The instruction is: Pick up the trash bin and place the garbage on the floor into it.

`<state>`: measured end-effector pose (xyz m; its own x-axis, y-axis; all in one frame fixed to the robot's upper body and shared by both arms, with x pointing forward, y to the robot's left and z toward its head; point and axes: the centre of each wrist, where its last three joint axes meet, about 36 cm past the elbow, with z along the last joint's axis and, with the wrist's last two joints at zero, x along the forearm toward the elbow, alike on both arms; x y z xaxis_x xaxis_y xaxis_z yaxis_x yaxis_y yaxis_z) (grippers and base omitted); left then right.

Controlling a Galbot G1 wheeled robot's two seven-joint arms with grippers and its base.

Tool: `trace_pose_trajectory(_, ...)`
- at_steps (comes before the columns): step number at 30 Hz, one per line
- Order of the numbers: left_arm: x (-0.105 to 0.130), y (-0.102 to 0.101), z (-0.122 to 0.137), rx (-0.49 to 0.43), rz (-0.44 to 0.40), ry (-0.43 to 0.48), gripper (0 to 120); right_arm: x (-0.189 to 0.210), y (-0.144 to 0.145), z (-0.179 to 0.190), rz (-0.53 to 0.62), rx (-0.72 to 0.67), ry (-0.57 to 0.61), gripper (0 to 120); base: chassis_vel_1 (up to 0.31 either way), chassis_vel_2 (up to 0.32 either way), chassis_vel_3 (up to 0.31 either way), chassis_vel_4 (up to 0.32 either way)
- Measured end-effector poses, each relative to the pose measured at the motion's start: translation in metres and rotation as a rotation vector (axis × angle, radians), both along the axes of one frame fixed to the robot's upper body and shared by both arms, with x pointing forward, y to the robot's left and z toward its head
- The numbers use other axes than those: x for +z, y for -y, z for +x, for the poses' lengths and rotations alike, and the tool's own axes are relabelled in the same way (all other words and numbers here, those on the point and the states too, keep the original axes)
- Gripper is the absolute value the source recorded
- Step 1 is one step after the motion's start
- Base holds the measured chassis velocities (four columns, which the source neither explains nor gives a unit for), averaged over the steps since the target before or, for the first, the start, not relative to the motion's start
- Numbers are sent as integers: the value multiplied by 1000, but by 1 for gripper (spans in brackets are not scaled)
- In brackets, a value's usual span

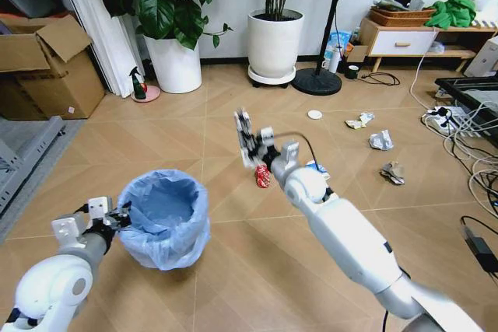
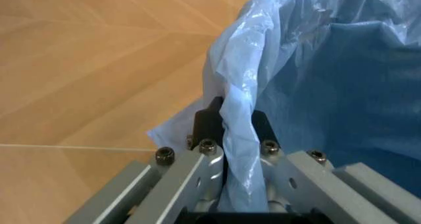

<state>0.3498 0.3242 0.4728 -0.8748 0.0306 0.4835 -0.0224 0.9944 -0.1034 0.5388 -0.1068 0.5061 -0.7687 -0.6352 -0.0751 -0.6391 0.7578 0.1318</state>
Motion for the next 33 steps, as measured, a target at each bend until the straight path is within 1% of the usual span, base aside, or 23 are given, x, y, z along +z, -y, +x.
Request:
trace_pose_trajectory(2, -4, 11, 4, -39, -5, -13, 0, 17, -20, -10, 49, 76, 34, 0, 0, 0, 0, 0)
trace_pose_trajectory(3, -4, 11, 4, -39, -5, -13, 0, 17, -20, -10, 49, 76, 34, 0, 0, 0, 0, 0)
trace_pose_trajectory(6, -6, 21, 6, -75, -11, -26, 0, 29, -44, -30, 90, 178, 50, 0, 0, 0, 0, 0)
trace_pose_trajectory(8, -7, 25, 7, -94, -18, -36, 0, 30, -53, -43, 92, 230, 49, 0, 0, 0, 0, 0)
trace_pose_trajectory(9, -7, 25, 7, -94, -18, -36, 0, 30, -53, -43, 92, 230, 49, 0, 0, 0, 0, 0)
trace_pose_trajectory(10, -7, 27, 7, -106, -21, -42, 0, 29, -57, -51, 88, 256, 49, 0, 0, 0, 0, 0)
trace_pose_trajectory(12, -7, 29, 7, -118, -22, -47, 0, 23, -56, -61, 67, 289, 38, 0, 0, 0, 0, 0)
trace_pose_trajectory(13, -6, 29, 8, -123, -24, -48, 0, 15, -51, -68, 39, 312, 29, 0, 0, 0, 0, 0)
trace_pose_trajectory(15, -5, 29, 9, -125, -26, -47, 0, 11, -48, -69, 23, 319, 28, 0, 0, 0, 0, 0)
trace_pose_trajectory(17, -3, 28, 11, -127, -34, -43, 0, -2, -39, -72, -26, 328, 34, 0, 0, 0, 0, 0)
trace_pose_trajectory(20, -1, 27, 12, -125, -38, -39, 0, -8, -37, -75, -44, 330, 30, 0, 0, 0, 0, 0)
trace_pose_trajectory(27, 1, 25, 13, -121, -40, -35, 0, -18, -41, -81, -63, 342, 31, 0, 0, 0, 0, 0)
trace_pose_trajectory(29, 5, 23, 12, -116, -42, -29, 0, -30, -44, -84, -89, 340, 38, 0, 0, 0, 0, 0)
trace_pose_trajectory(33, 5, 23, 12, -116, -41, -28, 0, -35, -45, -85, -99, 338, 42, 0, 0, 0, 0, 0)
